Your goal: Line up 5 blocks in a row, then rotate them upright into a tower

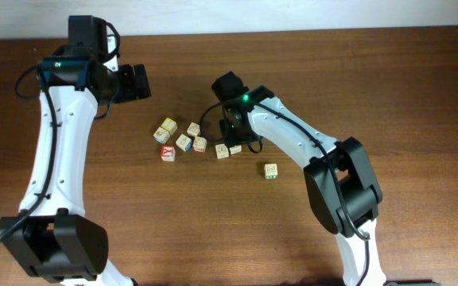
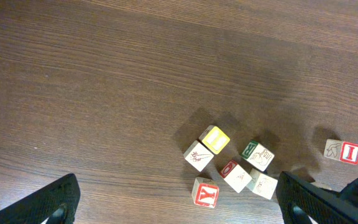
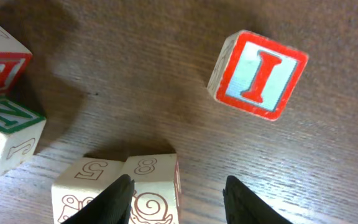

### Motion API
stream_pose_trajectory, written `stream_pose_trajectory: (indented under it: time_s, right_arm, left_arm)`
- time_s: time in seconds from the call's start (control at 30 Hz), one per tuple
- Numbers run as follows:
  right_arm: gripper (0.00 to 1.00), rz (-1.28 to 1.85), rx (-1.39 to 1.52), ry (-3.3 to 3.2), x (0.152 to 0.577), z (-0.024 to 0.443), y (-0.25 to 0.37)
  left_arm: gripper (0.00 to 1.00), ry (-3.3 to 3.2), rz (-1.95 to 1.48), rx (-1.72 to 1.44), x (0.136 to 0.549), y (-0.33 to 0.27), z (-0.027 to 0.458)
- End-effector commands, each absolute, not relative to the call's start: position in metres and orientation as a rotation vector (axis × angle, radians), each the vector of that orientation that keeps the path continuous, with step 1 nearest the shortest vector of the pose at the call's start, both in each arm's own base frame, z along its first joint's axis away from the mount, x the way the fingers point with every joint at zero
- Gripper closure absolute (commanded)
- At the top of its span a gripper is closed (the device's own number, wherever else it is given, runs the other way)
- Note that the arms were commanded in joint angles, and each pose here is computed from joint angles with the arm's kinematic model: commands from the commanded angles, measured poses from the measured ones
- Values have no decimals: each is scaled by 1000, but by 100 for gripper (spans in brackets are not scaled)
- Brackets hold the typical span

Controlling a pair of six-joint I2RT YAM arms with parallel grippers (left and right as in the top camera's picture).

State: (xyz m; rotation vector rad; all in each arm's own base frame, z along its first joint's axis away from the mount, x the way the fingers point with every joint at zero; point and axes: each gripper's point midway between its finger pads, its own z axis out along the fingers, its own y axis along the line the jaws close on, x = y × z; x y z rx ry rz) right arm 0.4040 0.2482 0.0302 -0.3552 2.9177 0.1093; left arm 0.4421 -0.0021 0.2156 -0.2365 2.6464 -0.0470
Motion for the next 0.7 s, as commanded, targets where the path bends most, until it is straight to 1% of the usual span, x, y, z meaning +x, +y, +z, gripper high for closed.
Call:
stream_pose_trajectory:
  time_s: [0.0, 0.07, 0.27, 0.43, 0.5, 0.53, 0.63, 0.67]
  right_arm:
    - [52, 138, -386, 2981, 388, 10, 248]
    - [52, 198, -456, 2972, 386, 11, 256]
    - [51, 171, -470, 3023, 374, 9, 250]
    - [53, 162, -470, 3024, 377, 9, 244]
    - [66, 158, -453, 3032, 379, 11, 239]
    - [70, 158, -451, 3031, 379, 13, 239]
    - [79, 166, -449, 3015, 385, 25, 242]
    - [80, 168, -449, 3014, 387, 29, 243]
  left_arm:
    - [1, 2630, -40, -262, 446, 0, 220]
    - [1, 2630, -40, -262, 446, 0, 220]
    - [1, 2630, -40, -262, 446, 0, 220]
    - [1, 2630, -40, -262, 446, 0, 220]
    - [1, 2630, -40, -262, 446, 0, 220]
    - [1, 2630, -40, -262, 446, 0, 220]
    - [1, 2630, -40, -262, 446, 0, 220]
    - [1, 2630, -40, -262, 446, 0, 220]
